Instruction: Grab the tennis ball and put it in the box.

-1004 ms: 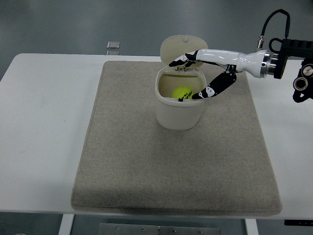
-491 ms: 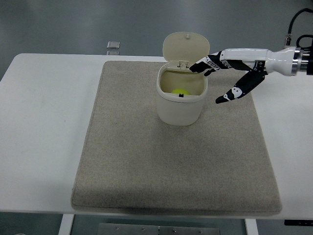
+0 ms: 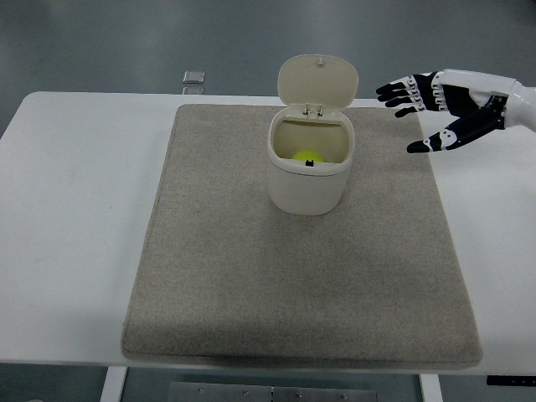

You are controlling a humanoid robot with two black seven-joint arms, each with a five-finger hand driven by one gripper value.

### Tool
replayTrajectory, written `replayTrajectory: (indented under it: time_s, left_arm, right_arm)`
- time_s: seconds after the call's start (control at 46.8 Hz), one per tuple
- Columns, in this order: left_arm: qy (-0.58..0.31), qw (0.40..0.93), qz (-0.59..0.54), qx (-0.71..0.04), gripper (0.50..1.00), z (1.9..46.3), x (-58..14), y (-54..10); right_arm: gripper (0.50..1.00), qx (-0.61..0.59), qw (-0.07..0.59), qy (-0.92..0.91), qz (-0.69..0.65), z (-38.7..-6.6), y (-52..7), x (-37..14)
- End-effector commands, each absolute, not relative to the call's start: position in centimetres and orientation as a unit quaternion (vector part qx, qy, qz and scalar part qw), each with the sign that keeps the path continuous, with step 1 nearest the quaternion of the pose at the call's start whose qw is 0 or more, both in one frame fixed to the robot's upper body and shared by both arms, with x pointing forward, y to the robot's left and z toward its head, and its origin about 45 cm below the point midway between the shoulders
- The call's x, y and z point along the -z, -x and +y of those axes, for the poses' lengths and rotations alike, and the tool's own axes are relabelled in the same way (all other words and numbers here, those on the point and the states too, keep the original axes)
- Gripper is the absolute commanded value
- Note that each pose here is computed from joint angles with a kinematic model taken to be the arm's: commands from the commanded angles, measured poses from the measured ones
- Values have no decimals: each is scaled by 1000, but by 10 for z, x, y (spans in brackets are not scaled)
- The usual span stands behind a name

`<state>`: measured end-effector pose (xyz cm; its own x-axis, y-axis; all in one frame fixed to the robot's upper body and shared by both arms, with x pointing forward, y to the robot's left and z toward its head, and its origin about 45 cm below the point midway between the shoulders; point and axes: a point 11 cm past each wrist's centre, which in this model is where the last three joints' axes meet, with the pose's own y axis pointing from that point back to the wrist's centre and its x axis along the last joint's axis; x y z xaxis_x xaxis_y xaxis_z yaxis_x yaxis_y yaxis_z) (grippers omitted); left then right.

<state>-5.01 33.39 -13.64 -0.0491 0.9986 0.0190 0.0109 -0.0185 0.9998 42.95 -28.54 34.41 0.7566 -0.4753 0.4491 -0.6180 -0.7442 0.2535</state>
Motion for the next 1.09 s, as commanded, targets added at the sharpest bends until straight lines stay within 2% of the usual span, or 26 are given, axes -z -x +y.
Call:
replayTrajectory:
  time_s: [0.0, 0.107, 0.278, 0.577, 1.068]
  left_arm:
    - [-495, 480, 510, -514, 996, 334, 136, 50]
    - [-495, 480, 510, -514, 996, 334, 136, 50]
    - [-495, 480, 510, -514, 996, 334, 136, 50]
    - [-495, 480, 510, -514, 996, 334, 136, 50]
    - [-495, 480, 510, -514, 996, 334, 136, 50]
  right_arm:
    - [889, -151, 181, -911, -339, -298, -435, -338]
    - [889, -115, 157, -899, -392, -309, -444, -333]
    - [889, -14, 126, -892, -435, -306, -444, -294]
    - [889, 70, 85, -866, -488, -313, -458, -274]
    - [889, 178, 25, -844, -506, -295, -464, -261]
